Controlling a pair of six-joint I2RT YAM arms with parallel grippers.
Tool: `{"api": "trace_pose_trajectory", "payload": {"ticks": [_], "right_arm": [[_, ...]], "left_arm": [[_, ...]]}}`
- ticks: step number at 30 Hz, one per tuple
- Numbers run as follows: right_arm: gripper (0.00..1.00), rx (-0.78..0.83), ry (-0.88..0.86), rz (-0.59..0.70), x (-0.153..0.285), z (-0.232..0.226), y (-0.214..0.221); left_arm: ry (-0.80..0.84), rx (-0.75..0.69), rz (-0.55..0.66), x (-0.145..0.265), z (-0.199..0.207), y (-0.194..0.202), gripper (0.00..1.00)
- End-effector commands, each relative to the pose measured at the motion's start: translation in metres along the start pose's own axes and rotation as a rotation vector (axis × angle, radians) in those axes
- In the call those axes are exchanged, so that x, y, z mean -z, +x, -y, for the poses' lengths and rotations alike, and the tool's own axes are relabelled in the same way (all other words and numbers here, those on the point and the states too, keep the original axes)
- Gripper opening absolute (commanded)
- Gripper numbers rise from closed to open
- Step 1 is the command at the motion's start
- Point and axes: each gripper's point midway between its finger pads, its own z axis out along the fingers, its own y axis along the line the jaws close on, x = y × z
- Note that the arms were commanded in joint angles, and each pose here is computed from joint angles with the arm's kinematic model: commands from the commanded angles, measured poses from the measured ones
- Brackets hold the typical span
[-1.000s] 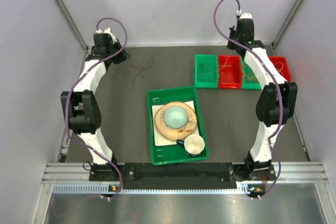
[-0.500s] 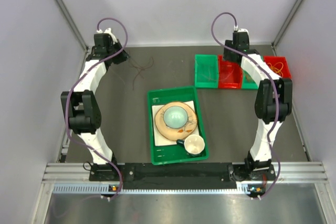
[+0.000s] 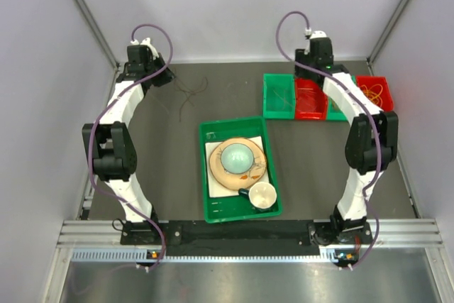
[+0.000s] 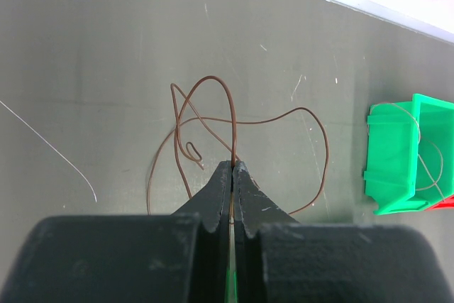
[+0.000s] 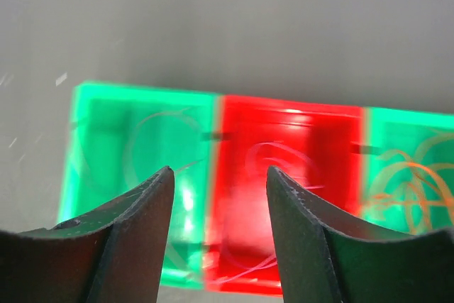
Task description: Untangle the cables
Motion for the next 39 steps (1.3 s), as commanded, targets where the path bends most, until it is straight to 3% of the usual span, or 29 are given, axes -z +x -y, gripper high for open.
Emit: {"api": "trace_pose_trajectory", "payload": {"ticks": [1,8,21,23,24,25,32,39], "right_arm": [[0.54,0.239,-0.063,-0.002,0.014,-0.051,0.014],[0.6,0.304,-0.109,-0.092,-0.005,-0.072,0.046],[0.59,0.343,-0.073,-0.183,-0.034,-0.073,0.082],[0.46,0.34,-0.064,-0.183,-0.037,-0.072,0.083],[0.32,0.34,-0.061,-0.175,-0.037,-0.073,0.08],[0.0,0.332,-0.053,-0.168,-0.037,-0.072,0.077],[0.0,0.246,-0.042,0.018,0.004,-0.072,0.015],[0.0,0.123,-0.007,0.24,0.072,-0.051,-0.065]], "left_arm": [[0.017,-0.028,0.053,0.008,0.009,-0.016,0.0],[0.014,-0.03,0.058,0.012,0.011,-0.018,0.0],[0.014,-0.032,0.053,0.011,0.01,-0.016,0.0],[0.01,-0.033,0.055,0.012,0.009,-0.017,0.0],[0.009,-0.033,0.054,0.012,0.009,-0.017,0.0],[0.006,-0.037,0.055,0.012,0.008,-0.017,0.0],[0.008,-0.044,0.061,0.015,0.011,-0.02,0.0],[0.013,-0.044,0.06,0.015,0.011,-0.019,0.0]]}}
